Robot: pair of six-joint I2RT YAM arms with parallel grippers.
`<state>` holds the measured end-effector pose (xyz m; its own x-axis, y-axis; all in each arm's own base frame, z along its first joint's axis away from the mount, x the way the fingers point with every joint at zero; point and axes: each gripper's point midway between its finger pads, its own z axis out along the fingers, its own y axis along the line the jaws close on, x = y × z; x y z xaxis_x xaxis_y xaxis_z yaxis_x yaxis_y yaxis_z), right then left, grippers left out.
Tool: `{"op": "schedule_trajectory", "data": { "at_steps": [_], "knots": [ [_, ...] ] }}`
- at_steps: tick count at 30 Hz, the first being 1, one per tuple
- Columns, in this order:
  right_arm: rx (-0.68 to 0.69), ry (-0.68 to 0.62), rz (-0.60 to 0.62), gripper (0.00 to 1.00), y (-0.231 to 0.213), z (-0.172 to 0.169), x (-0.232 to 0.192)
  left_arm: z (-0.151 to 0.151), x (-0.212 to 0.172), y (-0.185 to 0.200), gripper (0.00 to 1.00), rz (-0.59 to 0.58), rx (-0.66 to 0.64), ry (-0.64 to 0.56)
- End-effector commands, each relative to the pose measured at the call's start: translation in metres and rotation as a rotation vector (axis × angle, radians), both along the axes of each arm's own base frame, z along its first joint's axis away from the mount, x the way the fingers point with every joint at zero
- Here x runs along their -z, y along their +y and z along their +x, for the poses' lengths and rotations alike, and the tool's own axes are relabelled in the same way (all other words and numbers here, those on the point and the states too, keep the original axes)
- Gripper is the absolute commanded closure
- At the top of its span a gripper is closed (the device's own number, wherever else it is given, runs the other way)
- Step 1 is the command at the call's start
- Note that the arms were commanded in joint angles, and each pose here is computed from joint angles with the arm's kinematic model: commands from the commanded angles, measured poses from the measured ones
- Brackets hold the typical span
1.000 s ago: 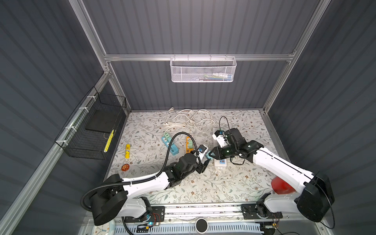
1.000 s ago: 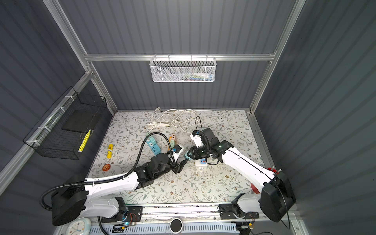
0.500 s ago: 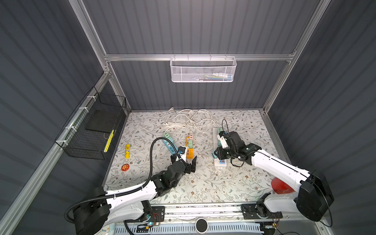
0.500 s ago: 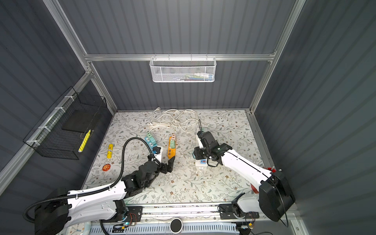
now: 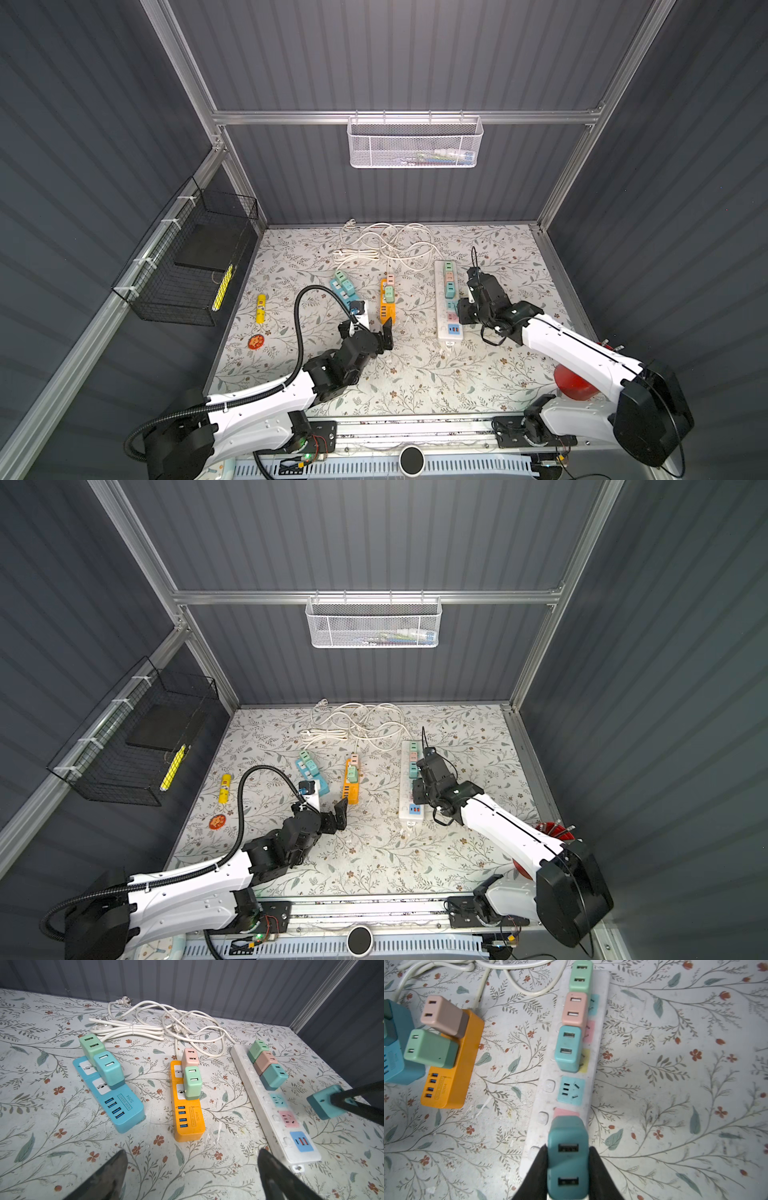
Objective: Insert the plug
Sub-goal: 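Carry the teal adapter over the white strip with the right gripper while the left withdraws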
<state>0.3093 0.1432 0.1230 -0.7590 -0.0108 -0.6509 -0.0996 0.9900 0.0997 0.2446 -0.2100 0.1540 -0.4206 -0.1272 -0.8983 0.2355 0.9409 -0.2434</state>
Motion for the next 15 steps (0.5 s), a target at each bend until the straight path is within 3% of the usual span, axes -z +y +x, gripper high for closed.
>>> {"op": "schedule_trajectory", "data": {
  "at_steps": [1, 15],
  "knots": [
    [0.078, -0.053, -0.022, 0.85, -0.012, 0.012, -0.001, -0.003, 0.007, 0.007, 0.03, -0.011, -0.029, 0.032],
    [0.104, -0.026, 0.057, 0.85, 0.01, 0.031, 0.018, -0.008, 0.01, 0.008, 0.03, -0.046, -0.009, 0.049]
  ]
}}
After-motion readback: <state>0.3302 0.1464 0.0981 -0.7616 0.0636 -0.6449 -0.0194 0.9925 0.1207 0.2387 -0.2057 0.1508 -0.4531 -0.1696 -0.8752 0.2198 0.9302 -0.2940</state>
